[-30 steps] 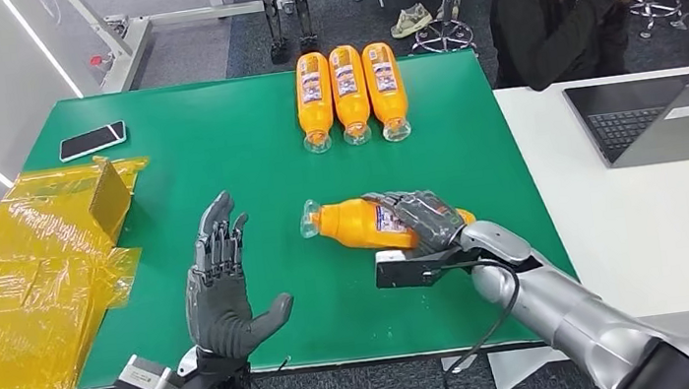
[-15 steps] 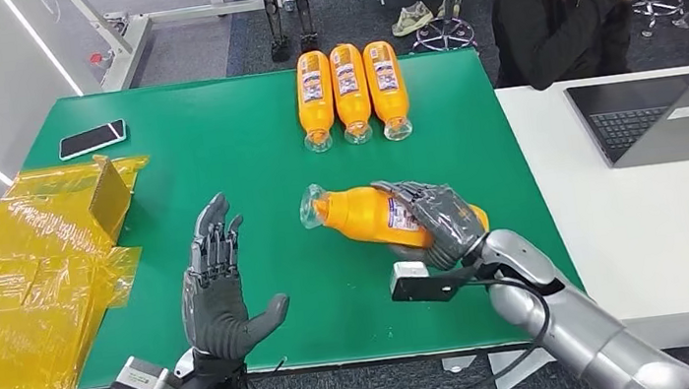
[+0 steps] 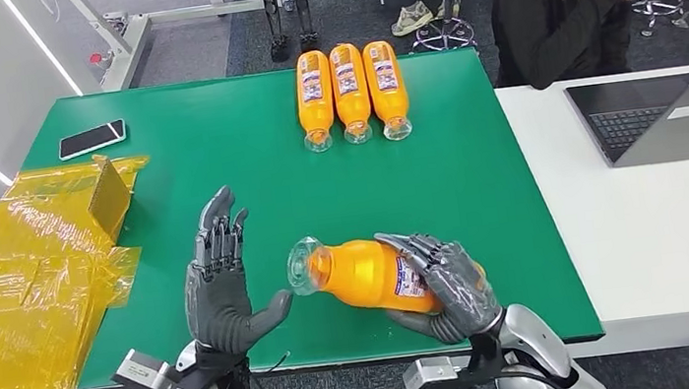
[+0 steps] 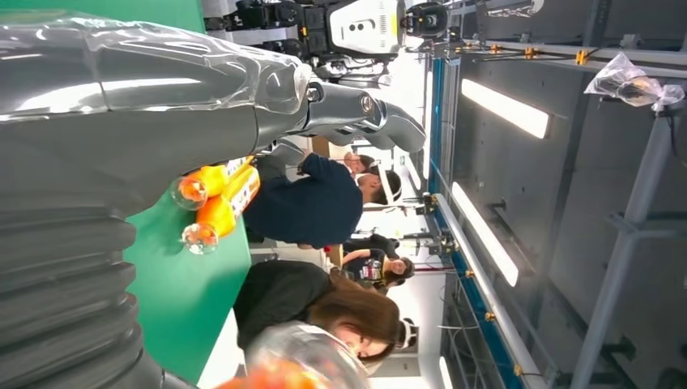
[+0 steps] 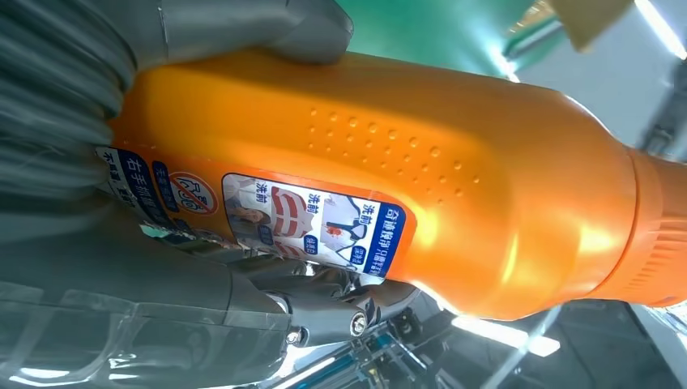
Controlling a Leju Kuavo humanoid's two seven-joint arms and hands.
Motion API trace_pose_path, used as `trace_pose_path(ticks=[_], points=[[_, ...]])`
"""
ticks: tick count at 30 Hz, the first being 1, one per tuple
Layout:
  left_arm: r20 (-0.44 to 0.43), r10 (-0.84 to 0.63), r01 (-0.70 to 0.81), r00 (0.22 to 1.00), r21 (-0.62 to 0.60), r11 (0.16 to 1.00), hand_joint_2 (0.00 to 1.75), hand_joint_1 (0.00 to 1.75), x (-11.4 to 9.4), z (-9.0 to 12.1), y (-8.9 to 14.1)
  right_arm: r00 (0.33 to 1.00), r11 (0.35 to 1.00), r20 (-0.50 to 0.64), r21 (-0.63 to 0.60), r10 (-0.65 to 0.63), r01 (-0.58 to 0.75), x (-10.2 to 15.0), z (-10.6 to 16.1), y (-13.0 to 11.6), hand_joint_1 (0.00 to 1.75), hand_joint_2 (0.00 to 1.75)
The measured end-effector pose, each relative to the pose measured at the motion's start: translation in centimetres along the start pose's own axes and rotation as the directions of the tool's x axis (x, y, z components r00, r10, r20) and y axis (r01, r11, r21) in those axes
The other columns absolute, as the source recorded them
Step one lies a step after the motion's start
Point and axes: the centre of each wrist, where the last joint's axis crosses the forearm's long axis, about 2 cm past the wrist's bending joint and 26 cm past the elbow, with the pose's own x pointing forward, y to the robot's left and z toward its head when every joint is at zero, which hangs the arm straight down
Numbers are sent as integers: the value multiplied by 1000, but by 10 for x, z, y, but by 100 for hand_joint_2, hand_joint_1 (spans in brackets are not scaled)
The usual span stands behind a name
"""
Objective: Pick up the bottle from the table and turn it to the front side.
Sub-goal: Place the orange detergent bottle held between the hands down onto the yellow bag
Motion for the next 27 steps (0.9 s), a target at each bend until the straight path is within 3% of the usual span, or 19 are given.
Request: trace_pose_path(ticks=[12, 27], points=[[9, 44, -43, 999, -28, 999, 175, 0, 2, -3, -7, 998, 995, 40, -83, -44, 47, 25, -3, 14, 175, 175], [64, 217, -200, 974, -202, 959, 175, 0, 16, -16, -32, 992, 990, 72, -86, -107, 113, 66, -35, 27, 175, 175]])
